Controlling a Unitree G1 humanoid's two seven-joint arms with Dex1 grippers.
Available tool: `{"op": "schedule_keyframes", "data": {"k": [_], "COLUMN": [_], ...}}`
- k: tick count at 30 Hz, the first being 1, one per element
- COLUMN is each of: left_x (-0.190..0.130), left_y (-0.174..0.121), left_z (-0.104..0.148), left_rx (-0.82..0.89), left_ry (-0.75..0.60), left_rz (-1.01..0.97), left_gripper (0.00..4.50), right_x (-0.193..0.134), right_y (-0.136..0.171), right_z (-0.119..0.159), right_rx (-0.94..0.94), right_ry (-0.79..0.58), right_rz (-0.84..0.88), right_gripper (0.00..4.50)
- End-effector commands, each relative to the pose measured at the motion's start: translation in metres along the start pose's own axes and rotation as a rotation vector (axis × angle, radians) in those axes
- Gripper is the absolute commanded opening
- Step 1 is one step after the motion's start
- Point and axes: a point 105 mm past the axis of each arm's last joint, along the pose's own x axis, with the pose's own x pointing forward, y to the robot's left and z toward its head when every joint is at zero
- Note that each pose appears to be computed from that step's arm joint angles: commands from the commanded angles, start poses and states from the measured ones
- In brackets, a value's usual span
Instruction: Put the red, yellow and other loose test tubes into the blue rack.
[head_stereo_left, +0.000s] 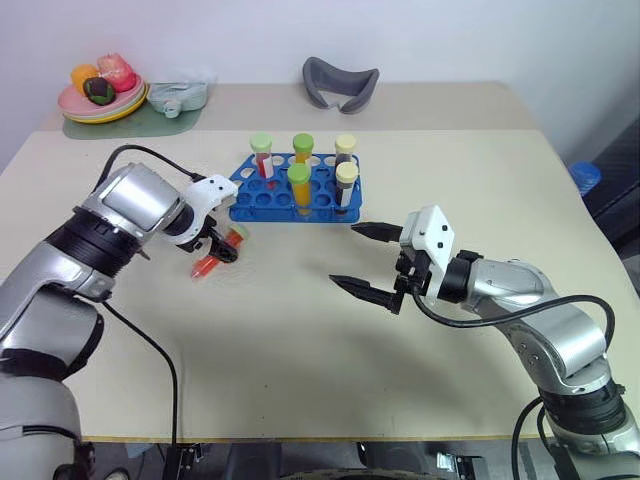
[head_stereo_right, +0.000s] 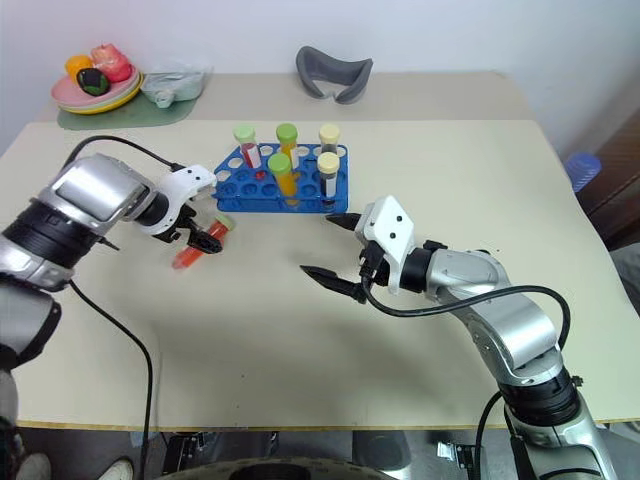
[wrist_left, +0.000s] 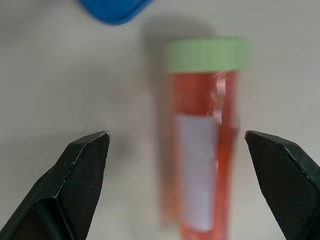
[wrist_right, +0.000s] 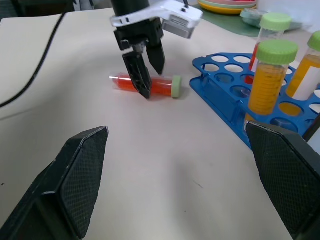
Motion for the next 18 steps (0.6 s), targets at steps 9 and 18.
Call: {"op": "schedule_keyframes", "data": {"k": [9, 18], "left_x": [0.0009, -0.0080], "left_y": [0.0027, 0.0069], "left_z": [-0.0026, -0.0063], "left_rx": [-0.025, -0.024], "left_ry": [0.054, 0.041], "left_rz": [0.018, 0.039], "left_gripper": [3.69, 0.93], "right_x": [0.0021, 0.0035], "right_y": [0.0064, 0.0077], "right_z": [0.0122, 0.0122], "right_rx": [-0.044, -0.044], "right_ry": [-0.044, -0.046], "right_rz": [0.006, 0.016], "right_gripper": [4.50, 4.50]}}
